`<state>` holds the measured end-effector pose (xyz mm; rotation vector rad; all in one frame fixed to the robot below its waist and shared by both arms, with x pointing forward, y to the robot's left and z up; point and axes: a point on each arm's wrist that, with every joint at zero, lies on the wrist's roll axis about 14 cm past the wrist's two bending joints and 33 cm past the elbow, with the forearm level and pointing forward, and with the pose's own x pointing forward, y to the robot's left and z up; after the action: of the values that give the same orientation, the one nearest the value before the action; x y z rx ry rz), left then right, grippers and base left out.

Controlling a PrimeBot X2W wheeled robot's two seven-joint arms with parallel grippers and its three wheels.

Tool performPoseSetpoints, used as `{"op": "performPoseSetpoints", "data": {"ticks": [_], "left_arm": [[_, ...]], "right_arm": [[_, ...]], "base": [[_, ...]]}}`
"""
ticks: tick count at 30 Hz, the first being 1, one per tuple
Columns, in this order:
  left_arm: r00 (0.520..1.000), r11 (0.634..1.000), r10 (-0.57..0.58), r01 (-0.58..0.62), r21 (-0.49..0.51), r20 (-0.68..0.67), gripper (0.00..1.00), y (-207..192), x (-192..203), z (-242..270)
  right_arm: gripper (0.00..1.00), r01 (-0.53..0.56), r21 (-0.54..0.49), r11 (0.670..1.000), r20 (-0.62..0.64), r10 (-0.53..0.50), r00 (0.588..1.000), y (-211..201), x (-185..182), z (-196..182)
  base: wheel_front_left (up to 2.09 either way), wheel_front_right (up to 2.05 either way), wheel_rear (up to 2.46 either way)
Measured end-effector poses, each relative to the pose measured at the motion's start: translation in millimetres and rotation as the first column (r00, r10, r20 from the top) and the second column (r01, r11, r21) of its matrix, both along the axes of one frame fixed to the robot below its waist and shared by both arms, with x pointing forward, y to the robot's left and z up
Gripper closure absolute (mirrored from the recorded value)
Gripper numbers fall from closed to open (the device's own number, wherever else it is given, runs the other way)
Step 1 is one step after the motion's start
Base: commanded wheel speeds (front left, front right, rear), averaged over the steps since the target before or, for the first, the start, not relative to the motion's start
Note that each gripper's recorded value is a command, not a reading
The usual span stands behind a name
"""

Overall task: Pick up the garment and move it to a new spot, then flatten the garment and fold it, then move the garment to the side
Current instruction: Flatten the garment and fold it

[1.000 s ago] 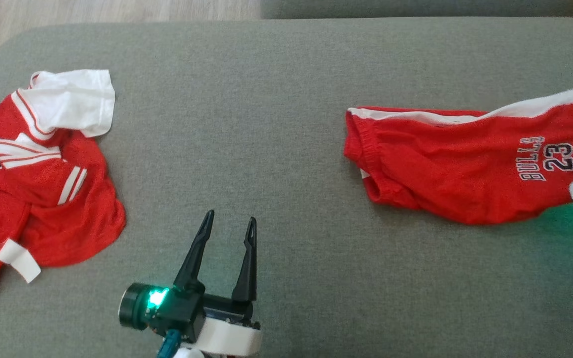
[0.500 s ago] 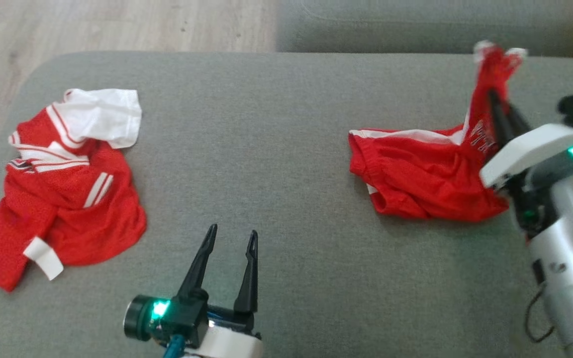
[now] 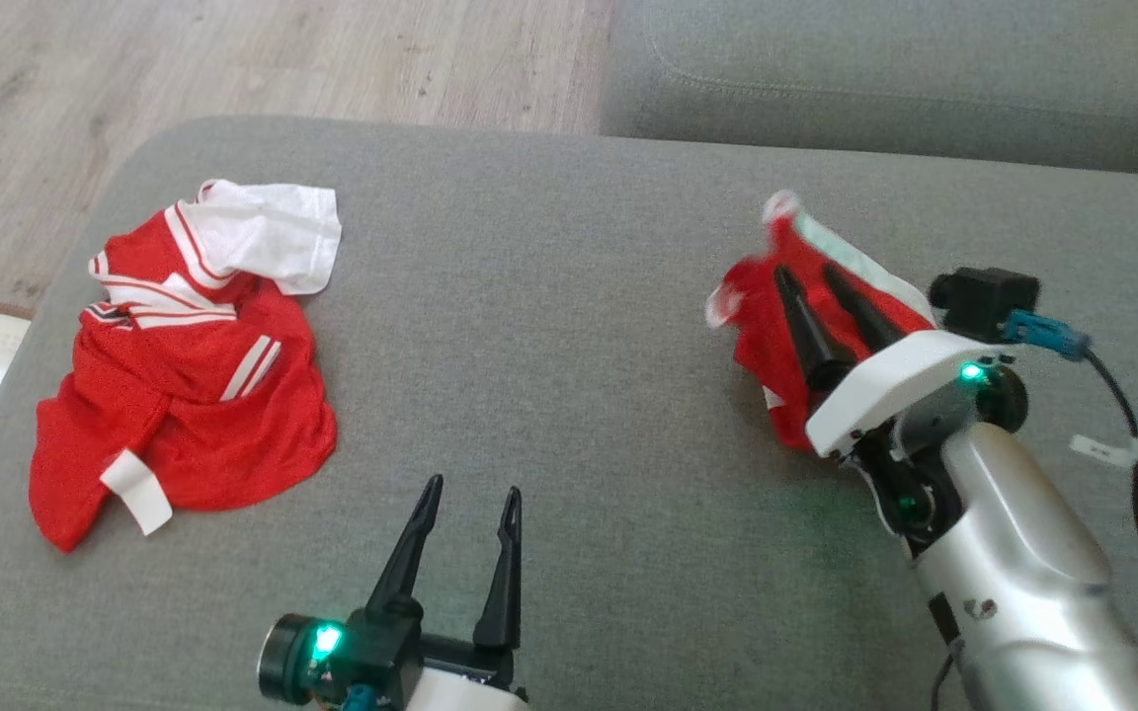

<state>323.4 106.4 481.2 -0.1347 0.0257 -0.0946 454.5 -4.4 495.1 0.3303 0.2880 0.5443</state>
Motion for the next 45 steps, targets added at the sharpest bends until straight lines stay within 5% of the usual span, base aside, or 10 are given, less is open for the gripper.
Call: {"op": "performPoseSetpoints", "data": {"ticks": [7, 15, 27, 45], "left_arm": [[1.0, 1.0, 0.013, -0.013, 0.004, 0.021, 0.0, 2.4, -4.1, 5.3], [0.997, 0.998, 0.063, -0.063, -0.003, 0.048, 0.0, 11.8, -11.3, 13.3], [0.994, 0.994, 0.095, -0.097, 0.044, 0.05, 0.0, 19.1, -52.5, 7.0], [0.992, 0.991, 0.115, -0.119, 0.068, 0.059, 0.0, 29.6, -57.6, 7.4]], "right_arm": [[0.0, 0.124, 0.045, 0.991, 0.177, -0.13, 0.976, -44.2, -0.5, 36.0], [0.0, 0.31, -0.066, 0.948, 0.341, -0.271, 0.9, -128.8, -47.2, 28.0], [0.0, 0.365, -0.078, 0.928, 0.238, -0.338, 0.91, -141.9, -142.5, -23.5], [0.0, 0.362, -0.083, 0.929, 0.248, -0.332, 0.91, -136.1, -151.5, -23.0]], "base": [[0.0, 0.0, 0.0], [0.0, 0.0, 0.0], [0.0, 0.0, 0.0], [0.0, 0.0, 0.0]]}}
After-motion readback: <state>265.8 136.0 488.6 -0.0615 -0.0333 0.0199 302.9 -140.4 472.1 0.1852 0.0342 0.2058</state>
